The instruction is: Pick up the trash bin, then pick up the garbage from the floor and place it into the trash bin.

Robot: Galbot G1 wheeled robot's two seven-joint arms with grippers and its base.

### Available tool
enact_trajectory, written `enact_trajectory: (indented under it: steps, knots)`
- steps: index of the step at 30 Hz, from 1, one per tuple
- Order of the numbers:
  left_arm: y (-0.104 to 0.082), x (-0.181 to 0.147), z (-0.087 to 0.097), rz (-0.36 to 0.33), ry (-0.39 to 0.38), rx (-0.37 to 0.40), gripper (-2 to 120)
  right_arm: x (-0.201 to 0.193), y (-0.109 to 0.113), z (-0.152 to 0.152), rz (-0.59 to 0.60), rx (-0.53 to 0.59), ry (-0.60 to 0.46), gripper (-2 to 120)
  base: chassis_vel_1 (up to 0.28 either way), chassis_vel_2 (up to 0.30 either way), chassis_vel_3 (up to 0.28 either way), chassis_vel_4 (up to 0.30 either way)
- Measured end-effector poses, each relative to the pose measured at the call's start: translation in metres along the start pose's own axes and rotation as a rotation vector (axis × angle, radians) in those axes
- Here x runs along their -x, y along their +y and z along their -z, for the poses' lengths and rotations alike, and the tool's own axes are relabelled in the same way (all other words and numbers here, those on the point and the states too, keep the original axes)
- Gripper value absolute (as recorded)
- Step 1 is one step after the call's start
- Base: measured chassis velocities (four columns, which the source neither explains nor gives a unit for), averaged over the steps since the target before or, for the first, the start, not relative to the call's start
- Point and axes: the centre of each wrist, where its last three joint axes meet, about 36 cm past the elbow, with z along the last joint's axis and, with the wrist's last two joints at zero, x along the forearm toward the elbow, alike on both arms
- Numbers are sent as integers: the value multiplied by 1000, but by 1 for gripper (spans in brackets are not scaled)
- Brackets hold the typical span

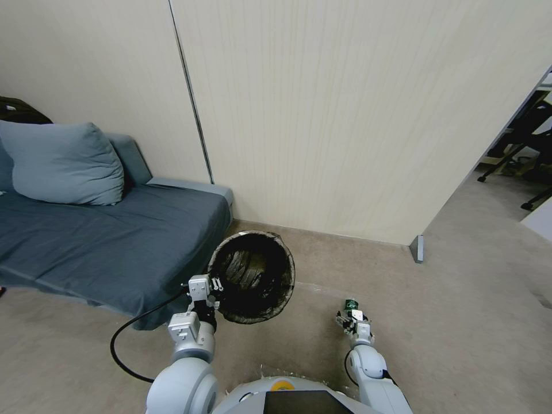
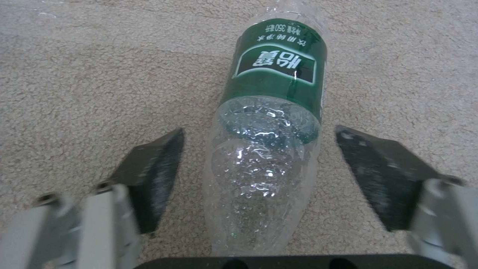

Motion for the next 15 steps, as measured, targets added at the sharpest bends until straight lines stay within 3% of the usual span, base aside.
enact_trajectory:
  steps: [9,15]
  knots:
    - [-2,0,-1,-5,2,1,0,0,3,-4,8,15,-4,35,0,0,0,0]
    - [-2,0,-1,-6,3,0,0,0,2,-5,7,15,-7,23,0,0,0,0]
